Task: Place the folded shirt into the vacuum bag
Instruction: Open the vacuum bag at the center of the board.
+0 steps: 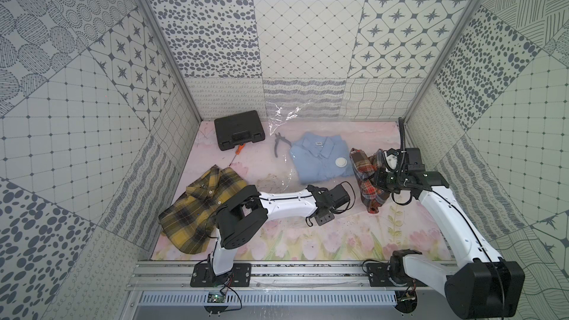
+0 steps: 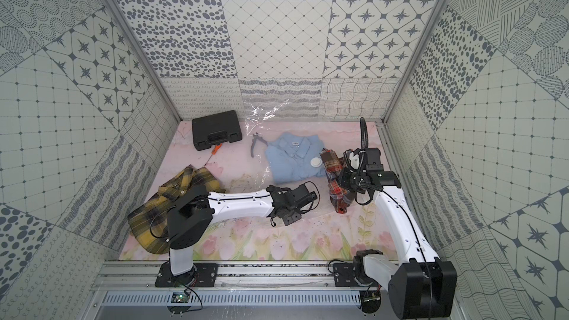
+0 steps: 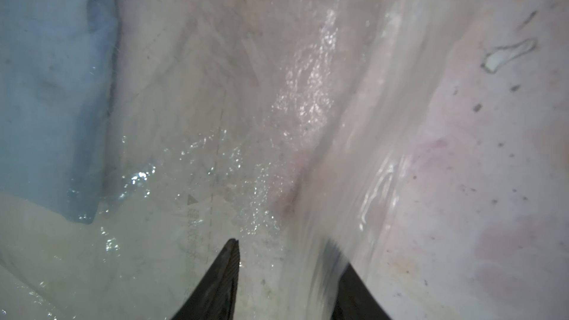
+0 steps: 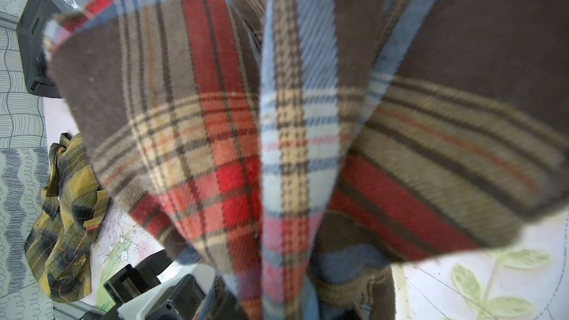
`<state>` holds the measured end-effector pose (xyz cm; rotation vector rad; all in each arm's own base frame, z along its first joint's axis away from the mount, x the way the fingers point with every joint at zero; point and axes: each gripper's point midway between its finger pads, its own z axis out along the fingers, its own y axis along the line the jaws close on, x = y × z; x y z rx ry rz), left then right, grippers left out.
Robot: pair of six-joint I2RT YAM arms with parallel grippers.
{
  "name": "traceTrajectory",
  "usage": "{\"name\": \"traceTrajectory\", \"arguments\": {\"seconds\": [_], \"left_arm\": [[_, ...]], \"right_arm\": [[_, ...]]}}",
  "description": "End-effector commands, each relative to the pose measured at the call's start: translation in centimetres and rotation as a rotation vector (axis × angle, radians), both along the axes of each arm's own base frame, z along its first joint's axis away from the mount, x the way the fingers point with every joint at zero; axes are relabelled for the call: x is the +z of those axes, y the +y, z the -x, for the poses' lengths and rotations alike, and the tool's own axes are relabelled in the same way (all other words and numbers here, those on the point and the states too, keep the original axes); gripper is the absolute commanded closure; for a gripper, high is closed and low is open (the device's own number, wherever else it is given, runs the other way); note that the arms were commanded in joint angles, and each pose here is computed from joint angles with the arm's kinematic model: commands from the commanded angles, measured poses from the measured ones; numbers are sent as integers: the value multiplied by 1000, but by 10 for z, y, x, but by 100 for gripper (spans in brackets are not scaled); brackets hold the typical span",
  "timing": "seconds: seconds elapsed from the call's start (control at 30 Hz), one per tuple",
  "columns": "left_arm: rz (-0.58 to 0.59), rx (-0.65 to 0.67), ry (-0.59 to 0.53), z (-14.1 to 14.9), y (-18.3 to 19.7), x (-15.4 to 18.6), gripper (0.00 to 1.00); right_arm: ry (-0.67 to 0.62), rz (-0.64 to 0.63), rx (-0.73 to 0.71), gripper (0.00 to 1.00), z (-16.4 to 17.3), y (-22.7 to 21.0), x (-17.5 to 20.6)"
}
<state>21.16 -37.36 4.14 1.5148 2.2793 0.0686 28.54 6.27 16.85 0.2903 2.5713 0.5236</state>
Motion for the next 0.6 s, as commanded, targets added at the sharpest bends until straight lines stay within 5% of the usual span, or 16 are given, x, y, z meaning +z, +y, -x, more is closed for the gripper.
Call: {"name": "traceTrajectory", "arguments": {"seconds": [0.0, 0.23, 0.57], "left_arm": [[7, 18, 17, -6, 0, -5, 64], [188, 152, 118, -16, -8, 22, 99], [380, 403, 183, -65, 4, 82, 100]], "right_arm": [[-65, -22, 17, 100, -2, 4, 13], [-16, -135, 74, 100, 40, 31, 6], [-32, 6, 497, 100, 107, 105, 25]]}}
